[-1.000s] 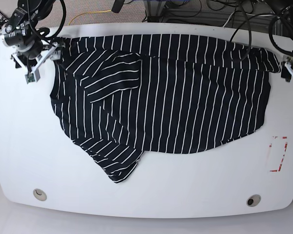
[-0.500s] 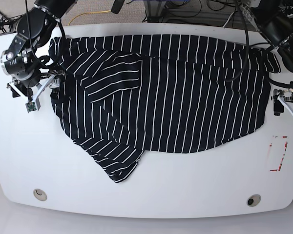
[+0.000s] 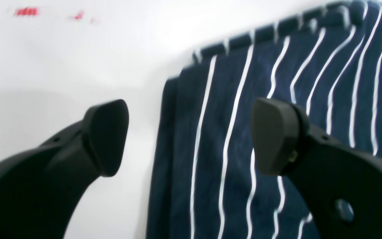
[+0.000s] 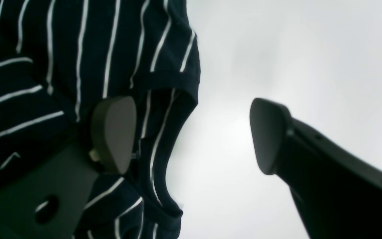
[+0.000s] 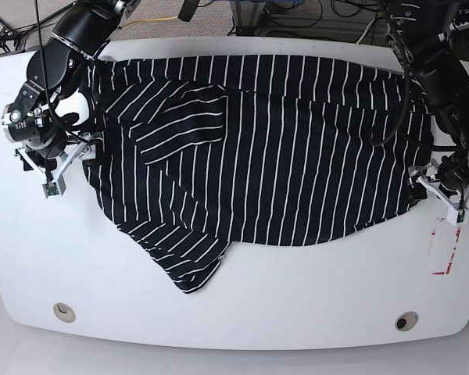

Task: Fold the T-shirt properly
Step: 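Release the shirt edge and move both grippers to its side edges, then grasp the shirt's side edges with both grippers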

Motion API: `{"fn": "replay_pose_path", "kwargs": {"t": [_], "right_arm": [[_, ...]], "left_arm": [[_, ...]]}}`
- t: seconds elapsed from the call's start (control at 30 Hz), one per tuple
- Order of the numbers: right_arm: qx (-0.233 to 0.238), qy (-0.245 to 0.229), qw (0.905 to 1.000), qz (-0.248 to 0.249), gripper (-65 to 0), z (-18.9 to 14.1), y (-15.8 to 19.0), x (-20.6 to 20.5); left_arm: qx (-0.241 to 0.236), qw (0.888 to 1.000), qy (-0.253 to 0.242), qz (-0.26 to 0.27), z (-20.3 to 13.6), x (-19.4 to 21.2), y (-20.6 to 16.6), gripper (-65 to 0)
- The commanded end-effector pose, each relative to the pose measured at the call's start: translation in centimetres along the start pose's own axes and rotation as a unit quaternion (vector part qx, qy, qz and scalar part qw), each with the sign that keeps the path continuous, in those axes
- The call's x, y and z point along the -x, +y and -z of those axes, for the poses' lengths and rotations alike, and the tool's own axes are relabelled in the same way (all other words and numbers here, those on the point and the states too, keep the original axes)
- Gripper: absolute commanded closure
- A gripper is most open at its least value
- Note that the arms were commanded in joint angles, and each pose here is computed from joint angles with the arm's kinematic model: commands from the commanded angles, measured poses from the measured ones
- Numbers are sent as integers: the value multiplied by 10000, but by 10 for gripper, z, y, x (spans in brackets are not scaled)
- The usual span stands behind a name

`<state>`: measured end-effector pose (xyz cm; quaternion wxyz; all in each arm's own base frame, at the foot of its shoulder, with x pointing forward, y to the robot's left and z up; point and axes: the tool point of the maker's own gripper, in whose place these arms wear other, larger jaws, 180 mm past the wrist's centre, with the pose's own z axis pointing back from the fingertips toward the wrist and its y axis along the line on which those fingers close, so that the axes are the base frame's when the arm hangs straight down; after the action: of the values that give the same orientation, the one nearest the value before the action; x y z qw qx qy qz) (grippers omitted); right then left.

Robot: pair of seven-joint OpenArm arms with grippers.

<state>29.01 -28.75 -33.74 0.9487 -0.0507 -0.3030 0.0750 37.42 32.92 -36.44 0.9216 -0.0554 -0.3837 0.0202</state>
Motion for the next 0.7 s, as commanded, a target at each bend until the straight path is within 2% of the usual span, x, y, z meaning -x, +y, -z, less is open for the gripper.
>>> {"fn": "replay_pose_path", "kwargs": {"t": [0.0,0.27,0.47,0.6,0.67], "right_arm": [[125,-261,9996,-41,-503,-7,-9,-16],[138,-249,9996,-30,-503,-7,-10,-14],[197,-439,9988,-43,-503,-9,-16,-28],[43,-506,9987,77,-503,3,-18,-38],[-82,-552,9982,235,-503,13,-21,-47]], "left_arm": [[-93,9993,-351,16,-7,-24,14,-526],[191,9998,-58,-39,16,-7,3,-526],[335,9993,18,-141,28,5,-5,-526],[408,9991,113,-75,32,10,-11,-524],[408,9991,113,-75,32,10,-11,-496]]}}
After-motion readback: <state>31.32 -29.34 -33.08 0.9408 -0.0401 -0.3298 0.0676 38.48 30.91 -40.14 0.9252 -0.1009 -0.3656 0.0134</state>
